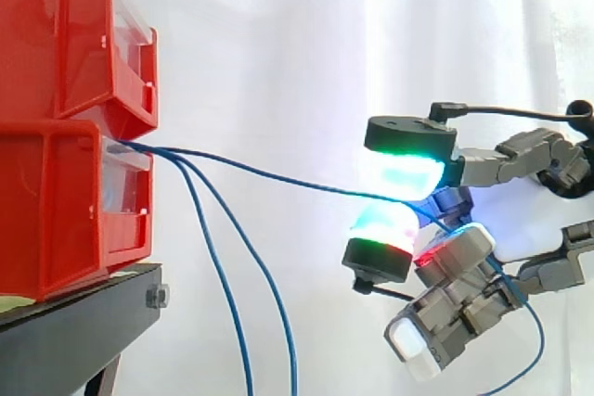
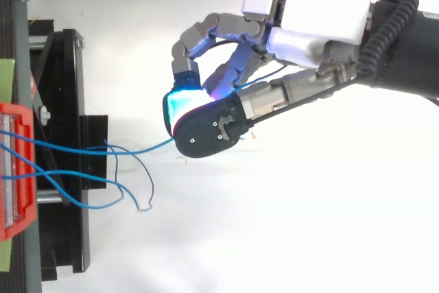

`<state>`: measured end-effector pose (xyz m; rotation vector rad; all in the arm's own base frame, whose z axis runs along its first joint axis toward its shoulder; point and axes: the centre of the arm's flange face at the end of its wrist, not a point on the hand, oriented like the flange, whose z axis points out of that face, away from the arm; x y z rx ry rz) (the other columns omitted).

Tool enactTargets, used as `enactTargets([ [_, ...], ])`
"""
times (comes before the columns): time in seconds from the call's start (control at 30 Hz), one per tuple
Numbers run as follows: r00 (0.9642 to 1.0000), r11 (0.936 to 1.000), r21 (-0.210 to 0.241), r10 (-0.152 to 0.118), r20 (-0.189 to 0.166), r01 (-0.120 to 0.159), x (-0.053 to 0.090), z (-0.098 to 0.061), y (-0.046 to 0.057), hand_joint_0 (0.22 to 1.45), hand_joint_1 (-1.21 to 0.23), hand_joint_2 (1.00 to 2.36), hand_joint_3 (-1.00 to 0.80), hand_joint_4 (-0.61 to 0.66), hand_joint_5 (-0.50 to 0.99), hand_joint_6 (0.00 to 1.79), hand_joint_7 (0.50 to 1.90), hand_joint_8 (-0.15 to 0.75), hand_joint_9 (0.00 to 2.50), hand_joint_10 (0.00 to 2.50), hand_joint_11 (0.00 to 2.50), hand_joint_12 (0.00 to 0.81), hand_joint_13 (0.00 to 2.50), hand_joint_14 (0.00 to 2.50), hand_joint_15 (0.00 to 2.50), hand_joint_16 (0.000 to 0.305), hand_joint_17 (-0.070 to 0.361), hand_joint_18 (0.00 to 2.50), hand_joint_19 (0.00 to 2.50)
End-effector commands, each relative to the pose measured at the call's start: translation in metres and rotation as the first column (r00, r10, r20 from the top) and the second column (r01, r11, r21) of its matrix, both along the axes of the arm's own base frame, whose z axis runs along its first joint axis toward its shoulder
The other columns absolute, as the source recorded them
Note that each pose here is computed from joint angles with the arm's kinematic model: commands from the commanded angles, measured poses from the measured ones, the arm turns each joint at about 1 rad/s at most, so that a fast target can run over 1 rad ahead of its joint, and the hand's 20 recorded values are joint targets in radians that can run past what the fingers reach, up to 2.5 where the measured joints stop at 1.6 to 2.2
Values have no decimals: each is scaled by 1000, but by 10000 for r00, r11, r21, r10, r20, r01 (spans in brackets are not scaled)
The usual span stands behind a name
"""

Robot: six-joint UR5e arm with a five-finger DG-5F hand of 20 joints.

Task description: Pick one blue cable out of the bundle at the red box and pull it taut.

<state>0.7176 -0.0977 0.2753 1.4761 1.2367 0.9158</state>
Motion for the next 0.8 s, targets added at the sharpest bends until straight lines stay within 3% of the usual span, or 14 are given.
enactTargets([
  [0.0, 10000, 10000, 0, 1, 2, -1, 0, 0, 0, 665, -730, 1000, -500, 117, -163, 954, 1079, 316, 1188, 9, 1479, 364, 731, 19, 501, 50, 113, 560, 408],
  [0.77, 10000, 10000, 24, -37, -7, 37, 0, 0, -1, 549, -665, 1000, -500, 143, -157, 941, 1059, 331, 1190, 8, 1488, 378, 716, 18, 494, 53, 118, 556, 411],
])
